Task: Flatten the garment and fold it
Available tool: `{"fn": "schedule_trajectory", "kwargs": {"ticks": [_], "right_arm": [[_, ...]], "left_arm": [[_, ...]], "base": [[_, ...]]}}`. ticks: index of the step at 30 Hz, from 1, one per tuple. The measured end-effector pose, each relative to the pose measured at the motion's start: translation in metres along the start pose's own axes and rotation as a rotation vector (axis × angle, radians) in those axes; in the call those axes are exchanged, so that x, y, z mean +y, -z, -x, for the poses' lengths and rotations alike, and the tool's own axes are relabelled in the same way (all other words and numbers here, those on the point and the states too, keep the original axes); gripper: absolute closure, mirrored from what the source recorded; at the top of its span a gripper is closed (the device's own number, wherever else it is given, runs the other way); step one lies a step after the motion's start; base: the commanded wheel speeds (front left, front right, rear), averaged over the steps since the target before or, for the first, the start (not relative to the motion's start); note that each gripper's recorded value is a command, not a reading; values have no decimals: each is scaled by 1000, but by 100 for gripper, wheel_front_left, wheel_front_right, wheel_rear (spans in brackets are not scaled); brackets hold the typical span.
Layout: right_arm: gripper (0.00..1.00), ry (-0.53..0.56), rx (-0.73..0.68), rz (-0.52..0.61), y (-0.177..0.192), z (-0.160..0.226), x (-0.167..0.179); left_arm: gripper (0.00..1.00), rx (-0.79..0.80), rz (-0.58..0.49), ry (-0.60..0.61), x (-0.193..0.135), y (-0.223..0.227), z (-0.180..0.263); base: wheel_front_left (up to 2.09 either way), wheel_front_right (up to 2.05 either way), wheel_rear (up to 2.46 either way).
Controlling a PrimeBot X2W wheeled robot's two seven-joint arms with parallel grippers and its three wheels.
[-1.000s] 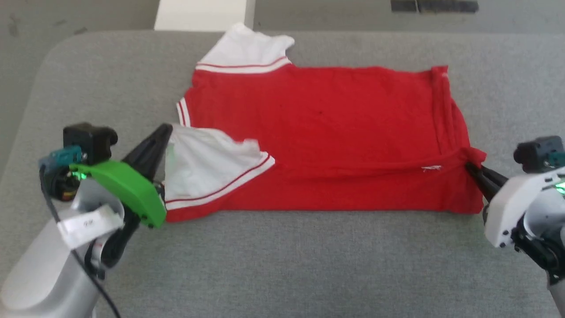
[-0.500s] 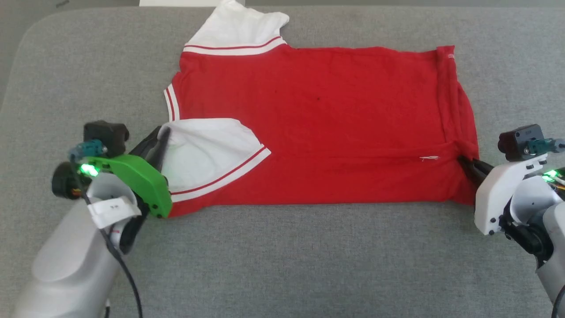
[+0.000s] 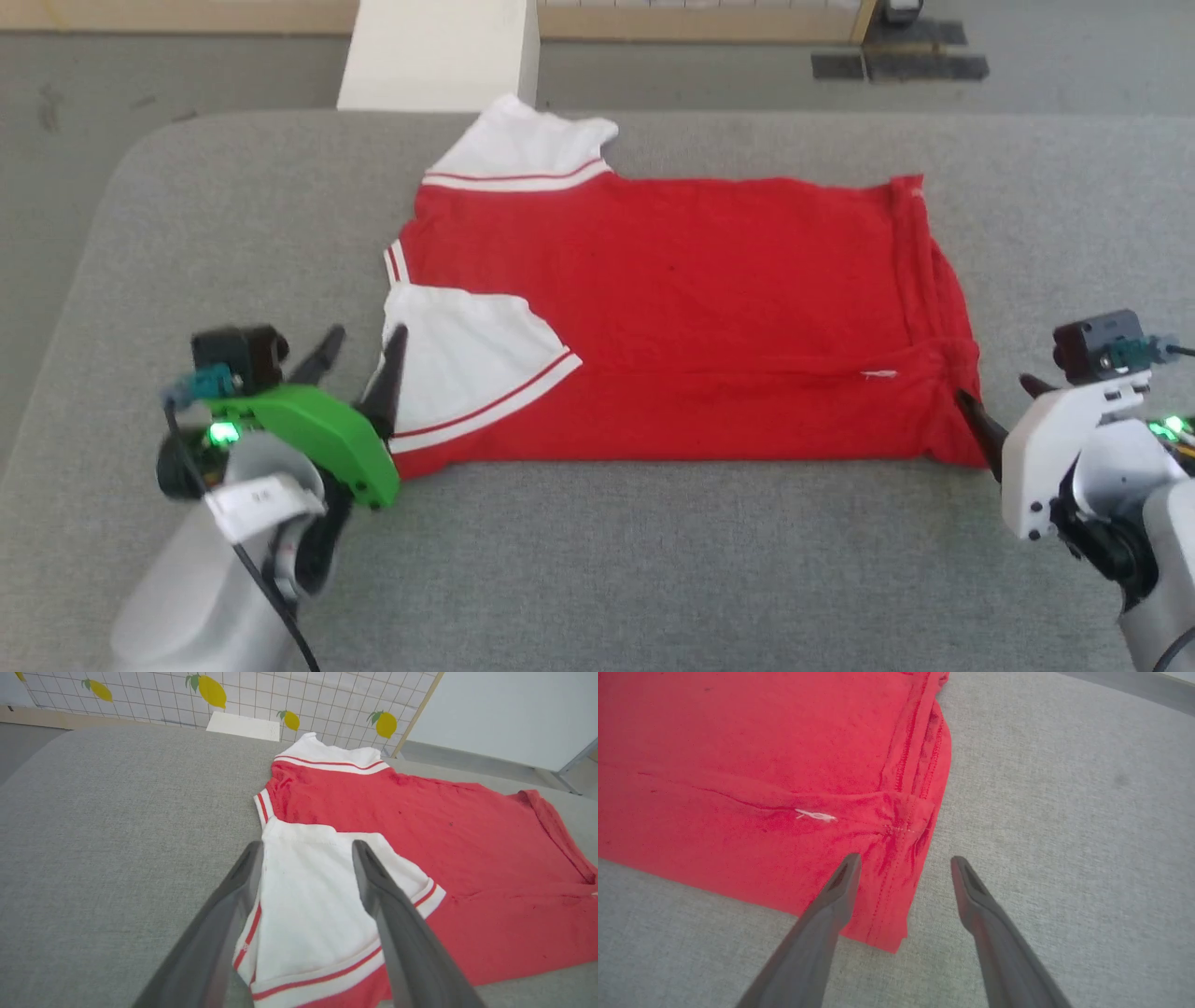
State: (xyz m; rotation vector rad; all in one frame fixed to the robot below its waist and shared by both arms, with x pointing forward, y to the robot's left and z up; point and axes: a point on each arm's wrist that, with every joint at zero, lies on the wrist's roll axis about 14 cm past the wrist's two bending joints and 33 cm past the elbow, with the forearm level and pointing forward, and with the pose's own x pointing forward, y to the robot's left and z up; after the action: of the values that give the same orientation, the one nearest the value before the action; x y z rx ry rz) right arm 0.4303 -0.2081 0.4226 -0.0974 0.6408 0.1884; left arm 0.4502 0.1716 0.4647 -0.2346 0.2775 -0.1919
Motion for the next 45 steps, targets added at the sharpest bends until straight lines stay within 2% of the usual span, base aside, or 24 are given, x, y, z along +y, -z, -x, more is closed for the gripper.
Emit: {"fn": "schedule_trajectory", "kwargs": {"ticks": [4,7,13,21,26,34,35,36,37,45], "right_arm": [[0,50,8,-39,2,17,1],[0,47,3,-72,0,25,13],[0,36,-1,-107,-1,32,28],[0,49,14,-141,7,34,26],[0,70,15,-174,11,31,19],[0,103,18,-208,20,26,9],[0,108,20,-210,22,26,8],[0,113,21,-212,22,26,7],[0,116,21,-212,23,27,6],[0,152,35,-145,20,32,-3]], "left_arm": [[0,53,22,-17,-11,13,21],[0,124,22,-38,-15,26,34],[0,253,-84,-127,0,42,46],[0,401,-107,-158,7,70,43],[0,440,-126,-206,25,85,37],[0,496,-128,-199,31,102,20],[23,514,-119,-187,29,105,19],[90,534,-105,-175,27,108,19],[100,542,-100,-165,26,109,18],[100,477,-95,-113,12,98,15]], "base": [[0,0,0],[0,0,0],[0,0,0],[0,0,0],[0,0,0],[0,0,0],[0,0,0],[0,0,0],[0,0,0],[0,0,0]]}}
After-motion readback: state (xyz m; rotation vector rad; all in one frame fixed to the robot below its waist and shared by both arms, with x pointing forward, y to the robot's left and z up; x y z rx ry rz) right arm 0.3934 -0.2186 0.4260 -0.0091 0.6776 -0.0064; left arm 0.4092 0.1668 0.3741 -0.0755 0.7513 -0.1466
